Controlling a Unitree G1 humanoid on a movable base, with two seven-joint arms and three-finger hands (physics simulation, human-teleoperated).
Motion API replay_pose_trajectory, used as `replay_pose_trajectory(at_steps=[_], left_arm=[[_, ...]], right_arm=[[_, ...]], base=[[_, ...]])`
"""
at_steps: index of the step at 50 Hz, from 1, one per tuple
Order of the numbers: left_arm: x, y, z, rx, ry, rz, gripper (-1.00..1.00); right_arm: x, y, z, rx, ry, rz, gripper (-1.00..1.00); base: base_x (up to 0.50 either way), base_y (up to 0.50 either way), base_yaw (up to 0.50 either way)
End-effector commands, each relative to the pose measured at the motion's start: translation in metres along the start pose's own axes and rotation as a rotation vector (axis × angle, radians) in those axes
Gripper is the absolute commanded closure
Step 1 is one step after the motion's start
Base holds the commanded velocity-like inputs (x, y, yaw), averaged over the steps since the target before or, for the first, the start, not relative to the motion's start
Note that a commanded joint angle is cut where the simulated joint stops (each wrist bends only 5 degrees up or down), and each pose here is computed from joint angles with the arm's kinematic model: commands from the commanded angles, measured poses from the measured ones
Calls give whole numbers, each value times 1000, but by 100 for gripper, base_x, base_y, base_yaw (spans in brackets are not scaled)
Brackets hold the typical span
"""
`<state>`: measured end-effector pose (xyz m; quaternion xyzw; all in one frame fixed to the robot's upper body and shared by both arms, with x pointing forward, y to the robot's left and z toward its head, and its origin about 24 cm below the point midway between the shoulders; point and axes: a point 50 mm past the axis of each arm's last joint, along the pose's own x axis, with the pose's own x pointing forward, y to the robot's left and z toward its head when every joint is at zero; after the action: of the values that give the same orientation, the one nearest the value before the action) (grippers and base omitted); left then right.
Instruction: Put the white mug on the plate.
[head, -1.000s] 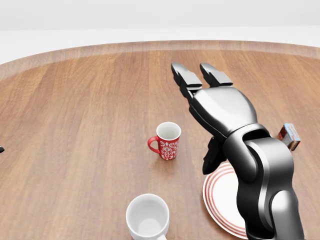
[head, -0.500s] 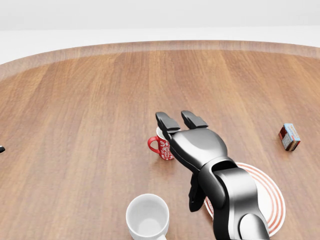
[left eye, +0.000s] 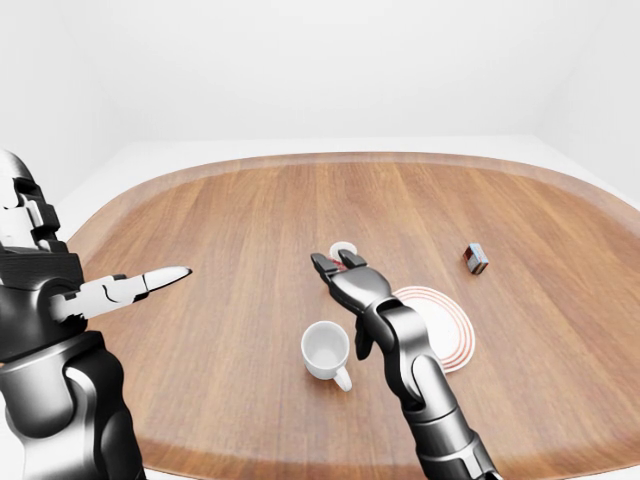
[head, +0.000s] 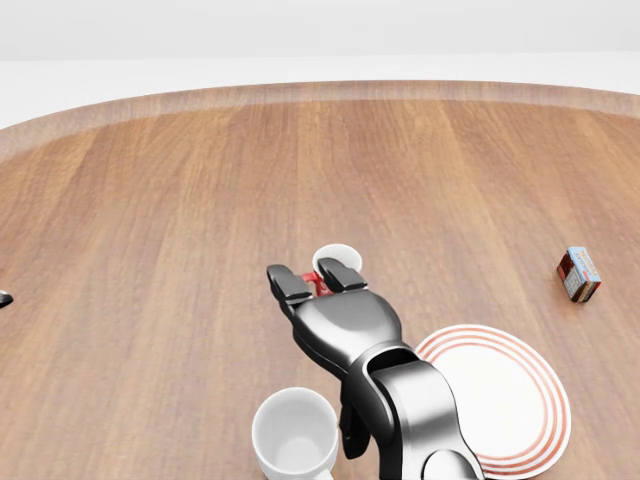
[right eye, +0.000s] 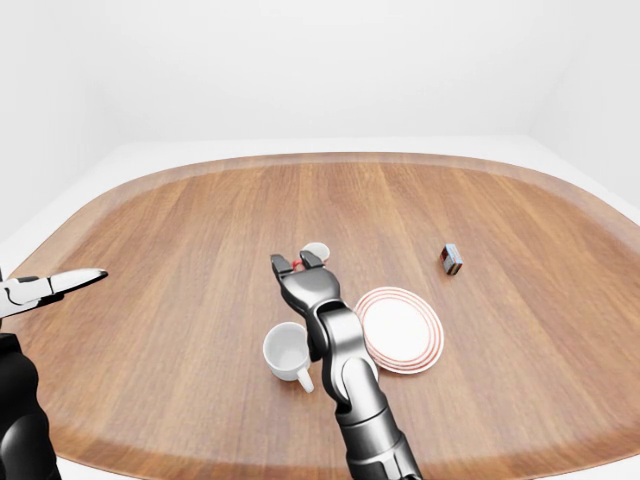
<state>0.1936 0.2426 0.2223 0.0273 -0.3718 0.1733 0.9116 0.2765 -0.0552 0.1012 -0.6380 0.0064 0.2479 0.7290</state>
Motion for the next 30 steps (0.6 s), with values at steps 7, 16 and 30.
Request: replay_pose_trajectory(at_steps=[7, 16, 30], left_arm=[[-1, -1, -1, -1, 7, -1, -100], [-1, 0, -2, -2, 9, 0, -100], [-1, 0, -1, -3, 5, 0, -100]], right_arm=[[6, 7, 21, -23, -39, 35, -100], [11, 16, 25, -35, -42, 79, -100], [15, 36, 33, -40, -55, 160, -100]], base=[[0, 0, 0], [0, 0, 0], [0, 0, 0]])
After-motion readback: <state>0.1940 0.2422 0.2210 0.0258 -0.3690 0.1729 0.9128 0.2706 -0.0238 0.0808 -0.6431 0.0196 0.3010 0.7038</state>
